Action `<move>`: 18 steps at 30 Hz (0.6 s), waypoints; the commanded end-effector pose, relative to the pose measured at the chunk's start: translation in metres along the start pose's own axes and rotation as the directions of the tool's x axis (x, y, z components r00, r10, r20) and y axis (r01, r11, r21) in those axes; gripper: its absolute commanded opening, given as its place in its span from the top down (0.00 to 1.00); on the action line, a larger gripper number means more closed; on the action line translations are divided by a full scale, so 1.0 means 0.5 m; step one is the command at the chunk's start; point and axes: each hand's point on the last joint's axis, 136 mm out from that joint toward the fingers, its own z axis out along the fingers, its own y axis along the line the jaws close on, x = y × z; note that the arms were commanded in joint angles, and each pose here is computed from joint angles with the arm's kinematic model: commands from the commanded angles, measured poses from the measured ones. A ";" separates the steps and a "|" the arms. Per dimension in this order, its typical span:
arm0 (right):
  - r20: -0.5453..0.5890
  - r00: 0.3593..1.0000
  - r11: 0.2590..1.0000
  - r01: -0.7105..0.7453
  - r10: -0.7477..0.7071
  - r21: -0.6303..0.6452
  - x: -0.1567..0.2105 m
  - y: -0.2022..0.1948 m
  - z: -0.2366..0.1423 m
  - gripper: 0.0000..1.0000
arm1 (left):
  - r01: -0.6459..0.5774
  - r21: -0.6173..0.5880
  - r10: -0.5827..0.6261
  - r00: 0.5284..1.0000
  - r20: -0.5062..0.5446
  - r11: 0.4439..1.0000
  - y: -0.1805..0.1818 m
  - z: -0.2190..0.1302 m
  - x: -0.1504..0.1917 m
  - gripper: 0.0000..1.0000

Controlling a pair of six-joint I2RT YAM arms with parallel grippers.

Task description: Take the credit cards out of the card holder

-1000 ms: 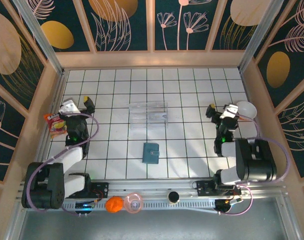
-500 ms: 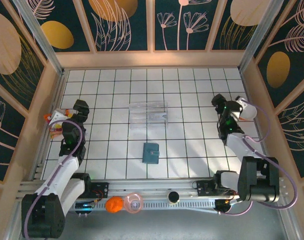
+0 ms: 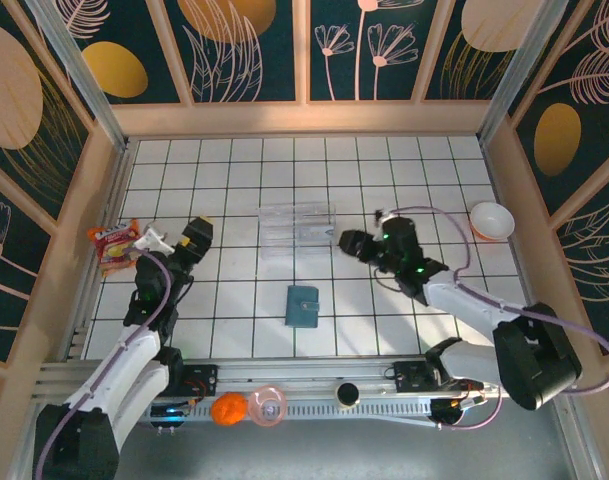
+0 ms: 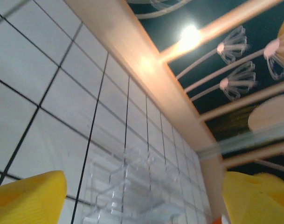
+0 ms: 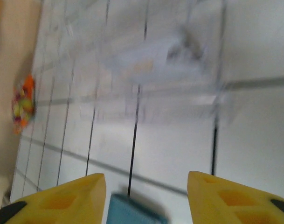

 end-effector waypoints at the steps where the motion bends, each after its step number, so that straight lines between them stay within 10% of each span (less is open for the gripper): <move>1: -0.127 0.992 1.000 -0.018 0.017 -0.013 0.059 0.030 0.039 0.55 | 0.032 -0.011 -0.034 0.984 -0.173 0.999 0.043 -0.012 0.089 0.19; 18: -0.285 0.954 0.954 0.000 0.090 0.299 0.187 -0.028 0.065 0.55 | -0.028 0.003 0.027 0.931 -0.363 1.000 0.067 -0.043 0.202 0.25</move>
